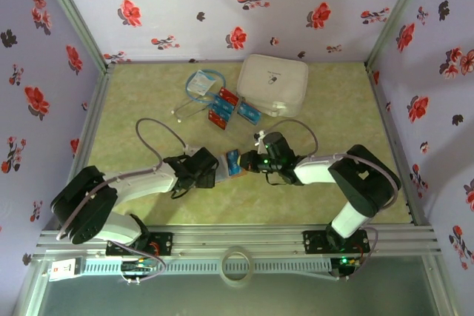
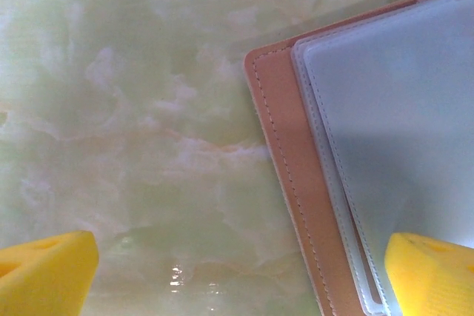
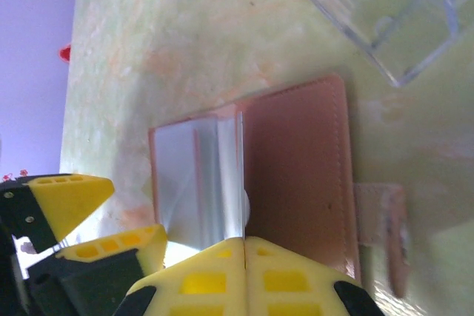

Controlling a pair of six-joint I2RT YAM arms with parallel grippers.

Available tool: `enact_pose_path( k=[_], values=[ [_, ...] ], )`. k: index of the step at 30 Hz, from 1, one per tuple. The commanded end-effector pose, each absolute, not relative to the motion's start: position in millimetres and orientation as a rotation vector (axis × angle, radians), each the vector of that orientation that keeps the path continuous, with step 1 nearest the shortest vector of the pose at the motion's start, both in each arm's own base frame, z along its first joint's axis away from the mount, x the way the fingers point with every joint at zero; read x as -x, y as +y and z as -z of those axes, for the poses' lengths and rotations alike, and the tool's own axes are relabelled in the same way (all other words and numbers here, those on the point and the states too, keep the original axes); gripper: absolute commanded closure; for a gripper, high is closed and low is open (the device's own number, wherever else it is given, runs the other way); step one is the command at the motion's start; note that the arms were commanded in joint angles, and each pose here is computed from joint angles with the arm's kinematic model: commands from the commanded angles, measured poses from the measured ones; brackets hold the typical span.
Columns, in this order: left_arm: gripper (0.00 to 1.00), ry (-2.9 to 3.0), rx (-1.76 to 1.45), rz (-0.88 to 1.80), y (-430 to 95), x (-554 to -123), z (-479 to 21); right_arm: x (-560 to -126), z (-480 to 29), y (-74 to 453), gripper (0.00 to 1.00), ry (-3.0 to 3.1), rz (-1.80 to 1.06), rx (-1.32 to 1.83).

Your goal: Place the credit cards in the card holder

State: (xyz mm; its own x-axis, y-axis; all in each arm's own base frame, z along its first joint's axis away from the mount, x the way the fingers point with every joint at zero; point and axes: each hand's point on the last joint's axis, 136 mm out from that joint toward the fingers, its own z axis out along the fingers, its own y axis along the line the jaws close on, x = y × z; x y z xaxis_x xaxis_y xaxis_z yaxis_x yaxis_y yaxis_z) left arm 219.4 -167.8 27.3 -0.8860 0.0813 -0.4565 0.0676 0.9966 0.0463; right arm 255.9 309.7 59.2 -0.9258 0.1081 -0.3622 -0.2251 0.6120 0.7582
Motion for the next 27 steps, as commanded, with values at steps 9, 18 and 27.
enact_pose_path(
  k=[9, 18, 27],
  values=[
    [0.00, 2.668, -0.074, -0.119, -149, -213, -23, -274, -80, 324, 1.00, 2.371, -1.313, 0.156],
    [0.00, 2.669, -0.070, -0.122, -147, -212, -22, -272, -78, 333, 1.00, 2.312, -1.423, 0.183],
    [0.00, 2.668, -0.071, -0.122, -146, -212, -22, -269, -63, 333, 1.00, 2.327, -1.435, 0.169]
  ],
)
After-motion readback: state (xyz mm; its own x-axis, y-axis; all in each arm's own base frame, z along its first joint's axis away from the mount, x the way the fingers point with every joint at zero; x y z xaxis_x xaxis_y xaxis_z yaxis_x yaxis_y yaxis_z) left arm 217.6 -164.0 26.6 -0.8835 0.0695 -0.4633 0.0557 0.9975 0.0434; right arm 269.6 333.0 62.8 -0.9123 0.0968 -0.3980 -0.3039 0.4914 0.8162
